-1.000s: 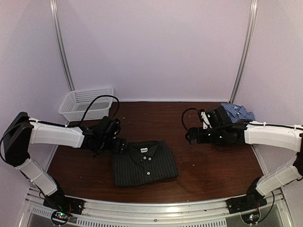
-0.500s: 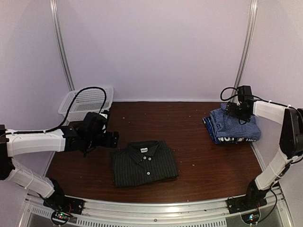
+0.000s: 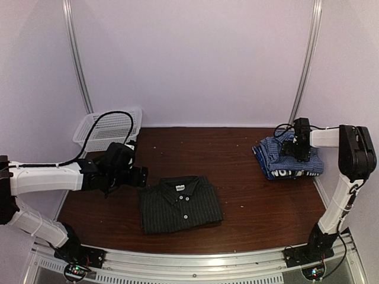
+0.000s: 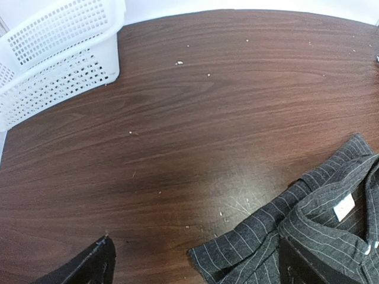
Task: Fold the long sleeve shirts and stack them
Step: Move the square-folded shirt to the center of the board, then pick up the square-folded shirt from the center of the board, then place the square-folded shirt on the square-folded shirt, then reset both arms
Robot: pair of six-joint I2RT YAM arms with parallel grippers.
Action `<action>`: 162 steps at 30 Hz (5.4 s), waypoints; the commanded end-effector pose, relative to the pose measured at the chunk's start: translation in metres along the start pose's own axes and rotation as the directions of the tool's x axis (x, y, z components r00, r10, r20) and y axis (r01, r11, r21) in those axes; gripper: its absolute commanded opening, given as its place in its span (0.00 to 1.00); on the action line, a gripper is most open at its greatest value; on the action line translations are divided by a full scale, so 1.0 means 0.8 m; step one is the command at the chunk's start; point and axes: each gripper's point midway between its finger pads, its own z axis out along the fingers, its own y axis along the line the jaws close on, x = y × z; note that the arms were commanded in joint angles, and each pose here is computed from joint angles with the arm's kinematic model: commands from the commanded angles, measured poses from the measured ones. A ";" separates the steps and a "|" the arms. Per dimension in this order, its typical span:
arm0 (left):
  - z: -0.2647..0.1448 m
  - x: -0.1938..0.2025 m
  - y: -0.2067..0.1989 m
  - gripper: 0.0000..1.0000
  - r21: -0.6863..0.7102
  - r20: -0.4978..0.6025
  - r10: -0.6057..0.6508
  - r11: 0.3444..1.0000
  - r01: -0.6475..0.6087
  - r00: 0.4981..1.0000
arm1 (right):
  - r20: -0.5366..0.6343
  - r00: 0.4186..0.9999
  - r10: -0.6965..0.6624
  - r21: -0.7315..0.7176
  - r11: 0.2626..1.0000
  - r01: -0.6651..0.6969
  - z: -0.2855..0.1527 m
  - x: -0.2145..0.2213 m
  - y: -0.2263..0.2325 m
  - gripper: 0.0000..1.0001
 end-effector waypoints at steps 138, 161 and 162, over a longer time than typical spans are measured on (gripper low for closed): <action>0.034 0.075 -0.111 0.41 0.448 -0.268 -0.106 0.866 0.221 0.957 | 0.004 0.980 -0.197 0.196 0.961 0.193 -0.115 -0.091 -0.035 0.62; -0.020 -0.054 -0.019 0.69 0.167 0.118 -0.163 0.976 0.143 0.979 | 0.357 0.932 -0.065 -0.378 0.902 0.208 -0.277 -0.067 0.091 1.00; -0.026 -0.064 -0.013 0.72 0.150 0.143 -0.162 0.979 0.140 0.976 | 0.360 0.931 -0.066 -0.376 0.903 0.210 -0.281 -0.063 0.088 1.00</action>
